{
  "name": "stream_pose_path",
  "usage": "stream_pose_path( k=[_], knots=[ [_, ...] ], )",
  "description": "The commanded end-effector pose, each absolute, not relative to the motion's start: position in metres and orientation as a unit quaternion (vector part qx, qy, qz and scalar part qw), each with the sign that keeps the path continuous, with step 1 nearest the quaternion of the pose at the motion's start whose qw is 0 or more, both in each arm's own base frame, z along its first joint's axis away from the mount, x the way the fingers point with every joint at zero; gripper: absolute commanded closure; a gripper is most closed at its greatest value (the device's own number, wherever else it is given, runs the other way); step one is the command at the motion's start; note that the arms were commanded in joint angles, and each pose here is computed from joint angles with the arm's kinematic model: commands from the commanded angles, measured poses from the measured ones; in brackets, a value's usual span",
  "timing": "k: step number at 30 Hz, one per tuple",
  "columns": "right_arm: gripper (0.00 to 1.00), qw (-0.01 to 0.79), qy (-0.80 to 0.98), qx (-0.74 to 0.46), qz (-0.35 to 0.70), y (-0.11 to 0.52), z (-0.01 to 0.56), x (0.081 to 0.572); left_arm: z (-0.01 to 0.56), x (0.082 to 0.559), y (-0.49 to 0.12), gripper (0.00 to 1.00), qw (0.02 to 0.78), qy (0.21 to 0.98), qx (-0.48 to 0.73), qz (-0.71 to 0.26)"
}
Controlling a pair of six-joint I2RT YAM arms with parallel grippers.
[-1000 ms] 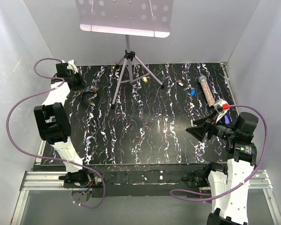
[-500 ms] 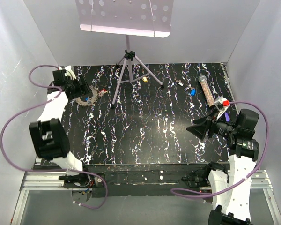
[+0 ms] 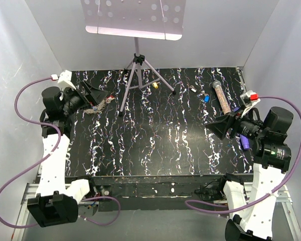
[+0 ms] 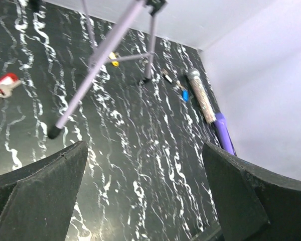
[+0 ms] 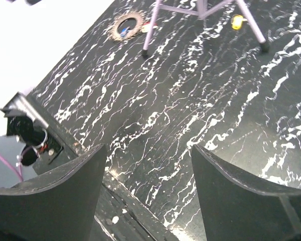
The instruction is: Put the keys on the keyring
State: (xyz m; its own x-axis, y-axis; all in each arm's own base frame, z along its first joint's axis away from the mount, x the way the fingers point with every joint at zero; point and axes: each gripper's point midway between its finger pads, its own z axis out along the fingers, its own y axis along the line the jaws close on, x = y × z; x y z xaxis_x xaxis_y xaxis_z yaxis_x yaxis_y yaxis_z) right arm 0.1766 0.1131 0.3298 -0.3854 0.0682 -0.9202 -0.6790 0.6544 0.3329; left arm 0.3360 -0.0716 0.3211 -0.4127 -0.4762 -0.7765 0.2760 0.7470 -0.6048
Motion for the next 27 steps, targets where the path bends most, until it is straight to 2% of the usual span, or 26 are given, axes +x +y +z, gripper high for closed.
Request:
stream_pose_path(
  k=[1, 4, 8, 14, 21, 27],
  knots=[
    [0.22, 0.549, 0.760, -0.110, 0.330, 0.098, 0.357, 0.189, 0.339, 0.291, -0.095, 0.02, 0.528, 0.759, -0.024, -0.381],
    [0.21, 0.559, 0.762, -0.084, 0.315, 0.091, 0.363, 0.192, 0.343, 0.273, -0.098, 0.02, 0.532, 0.757, -0.018, -0.378],
    [0.15, 0.565, 0.755, -0.107, 0.315, 0.095, 0.369, 0.185, 0.345, 0.257, -0.100, 0.02, 0.537, 0.754, -0.012, -0.379],
    [0.13, 0.560, 0.748, -0.113, 0.337, 0.100, 0.372, 0.182, 0.340, 0.251, -0.102, 0.02, 0.527, 0.759, -0.020, -0.382],
    [0.11, 0.552, 0.751, -0.069, 0.356, 0.096, 0.376, 0.191, 0.345, 0.249, -0.119, 0.02, 0.511, 0.732, 0.000, -0.451],
    [0.10, 0.551, 0.754, -0.031, 0.357, 0.087, 0.379, 0.201, 0.342, 0.244, -0.114, 0.02, 0.522, 0.744, 0.014, -0.417]
  ],
)
